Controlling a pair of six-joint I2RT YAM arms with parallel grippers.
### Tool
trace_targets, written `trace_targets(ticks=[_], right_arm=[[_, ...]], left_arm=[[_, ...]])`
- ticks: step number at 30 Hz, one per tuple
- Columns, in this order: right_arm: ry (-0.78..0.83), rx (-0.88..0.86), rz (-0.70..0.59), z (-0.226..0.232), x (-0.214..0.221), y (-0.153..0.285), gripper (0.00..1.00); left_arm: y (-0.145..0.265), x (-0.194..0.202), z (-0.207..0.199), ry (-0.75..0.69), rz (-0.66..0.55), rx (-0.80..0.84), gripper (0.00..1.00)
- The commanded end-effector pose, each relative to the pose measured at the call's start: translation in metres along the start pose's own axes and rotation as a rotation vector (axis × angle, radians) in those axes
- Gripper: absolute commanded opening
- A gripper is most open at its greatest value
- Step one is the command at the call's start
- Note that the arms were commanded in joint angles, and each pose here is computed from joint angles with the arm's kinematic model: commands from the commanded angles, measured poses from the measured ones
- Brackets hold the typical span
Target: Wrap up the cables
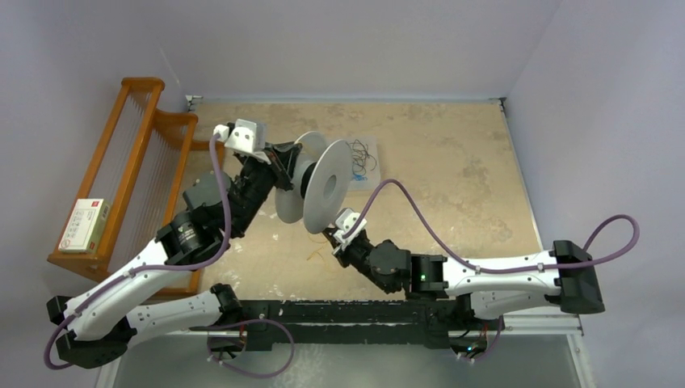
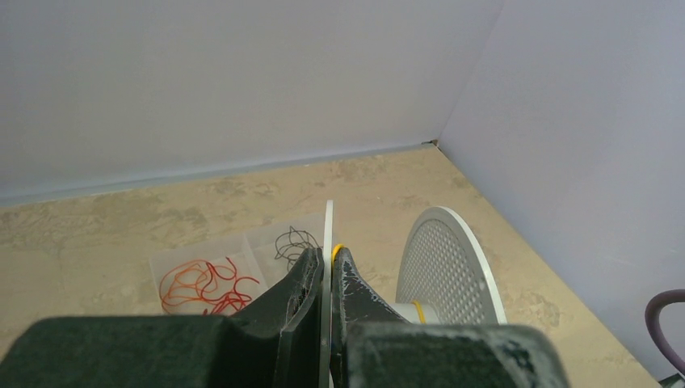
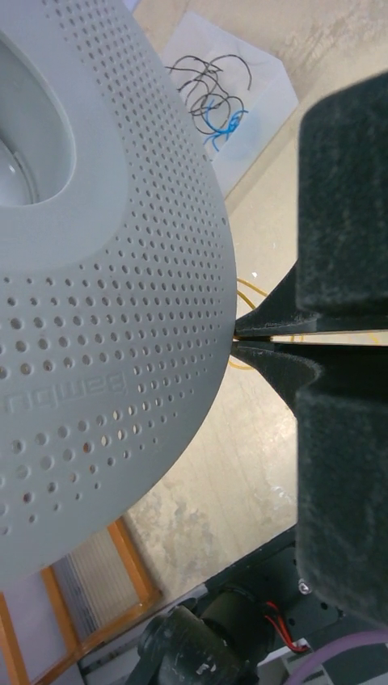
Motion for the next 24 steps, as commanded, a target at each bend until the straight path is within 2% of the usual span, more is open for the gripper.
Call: trace_targets(ticks=[1, 5, 8, 11, 14, 19, 24], right_arm=[[-0.082, -0.042, 0.001, 0.021, 0.016, -0.004, 0.04], [-0.094, -0.021, 0.024, 0.020, 0.031, -0.006, 0.20], [-0.110, 0.014, 0.030, 0.015, 0.039, -0.007, 0.40], [-0.122, 0.051, 0.023, 0.007, 0.042, -0.007, 0.54], [-0.117, 0.071, 0.011, 0.000, 0.045, -0.007, 0.62], [-0.112, 0.110, 0.001, -0.026, 0.057, -0.007, 0.67], [-0.052, 0.137, -0.116, -0.055, 0.049, 0.004, 0.74]], left_arm=[[0.003, -0.066, 0.003, 0.155, -0.242, -0.037, 0.00], [0.005, -0.072, 0.003, 0.163, -0.252, -0.035, 0.00], [0.007, -0.078, 0.001, 0.179, -0.260, -0.026, 0.00], [0.009, -0.084, -0.001, 0.197, -0.266, -0.013, 0.00], [0.010, -0.088, -0.003, 0.208, -0.267, -0.007, 0.00], [0.012, -0.098, -0.004, 0.209, -0.268, -0.008, 0.00], [0.013, -0.104, -0.006, 0.213, -0.266, -0.002, 0.00]])
Point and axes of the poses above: each gripper's point midway between its finger pads, its own y axis back along the fingers, its own z axis along the line the jaws close on, x = y × z, the point moved 1 cm from there along y, back along the fingers, and after that the axes turned 5 degrees about y, right-handed, at the moved point
